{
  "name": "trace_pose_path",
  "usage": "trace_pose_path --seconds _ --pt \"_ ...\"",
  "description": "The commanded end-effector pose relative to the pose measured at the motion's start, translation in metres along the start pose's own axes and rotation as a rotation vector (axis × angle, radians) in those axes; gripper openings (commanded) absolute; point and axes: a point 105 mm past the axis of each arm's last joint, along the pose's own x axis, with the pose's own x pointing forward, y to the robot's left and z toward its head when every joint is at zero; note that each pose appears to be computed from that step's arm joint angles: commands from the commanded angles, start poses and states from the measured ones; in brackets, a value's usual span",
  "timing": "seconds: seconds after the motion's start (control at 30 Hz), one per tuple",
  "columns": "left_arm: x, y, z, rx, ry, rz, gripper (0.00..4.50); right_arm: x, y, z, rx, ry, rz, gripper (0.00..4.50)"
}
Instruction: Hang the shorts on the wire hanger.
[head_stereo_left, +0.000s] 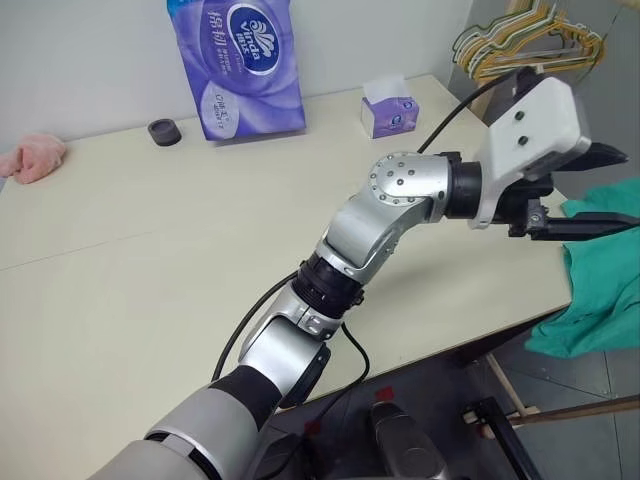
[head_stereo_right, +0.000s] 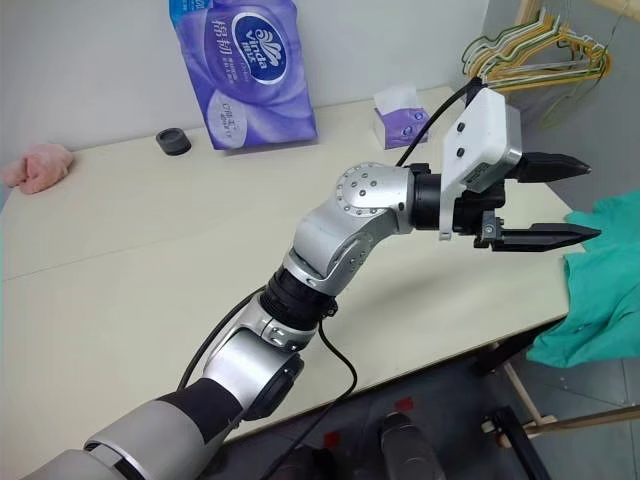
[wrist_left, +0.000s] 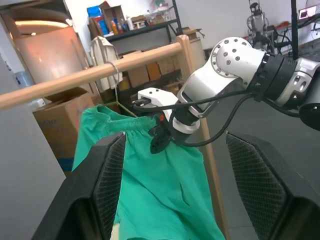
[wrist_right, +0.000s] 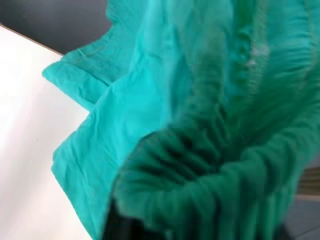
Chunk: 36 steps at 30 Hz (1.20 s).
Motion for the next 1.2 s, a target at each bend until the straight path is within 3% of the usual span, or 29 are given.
trace_pose_path --seconds 0.03,0.2,0.37,0.53,0.7,0.93,0.97,1.07,1.13,1.2 --pt "0.008 -0.002 0.015 0.055 -0.042 -0.018 3.37 -0.023 0.005 0.025 0.008 -0.123 -0.001 2.44" --pt "0.010 -0.002 0.016 0.062 -0.049 -0.024 3.37 -0.050 0.013 0.036 0.002 -0.242 -0.044 4.13" --pt "0.009 0.000 0.014 0.069 -0.045 -0.026 3.37 -0.079 0.016 0.047 -0.043 -0.392 -0.165 4.13" --pt "0.005 0.004 0.009 0.086 -0.025 -0.012 3.37 -0.101 0.040 0.054 -0.076 -0.537 -0.182 4.13" --pt "0.000 0.006 0.006 0.094 -0.009 0.001 3.37 -0.118 0.036 0.073 -0.227 -0.668 -0.326 4.13" --pt "-0.008 0.011 0.001 0.084 0.009 0.035 3.37 -0.127 0.067 0.086 -0.325 -0.795 -0.180 4.13" --pt "-0.012 0.014 -0.001 0.075 0.016 0.056 3.37 -0.132 0.091 0.087 -0.403 -0.841 -0.085 4.13" --pt "-0.040 0.031 -0.017 0.033 0.073 0.189 3.37 -0.120 0.154 0.047 -0.511 -0.765 0.276 4.13" --pt "-0.067 0.040 -0.033 0.018 0.148 0.285 3.37 -0.111 0.176 0.017 -0.529 -0.686 0.433 4.13" --pt "-0.085 0.043 -0.043 0.012 0.206 0.342 3.37 -0.109 0.185 0.005 -0.551 -0.672 0.487 4.13"
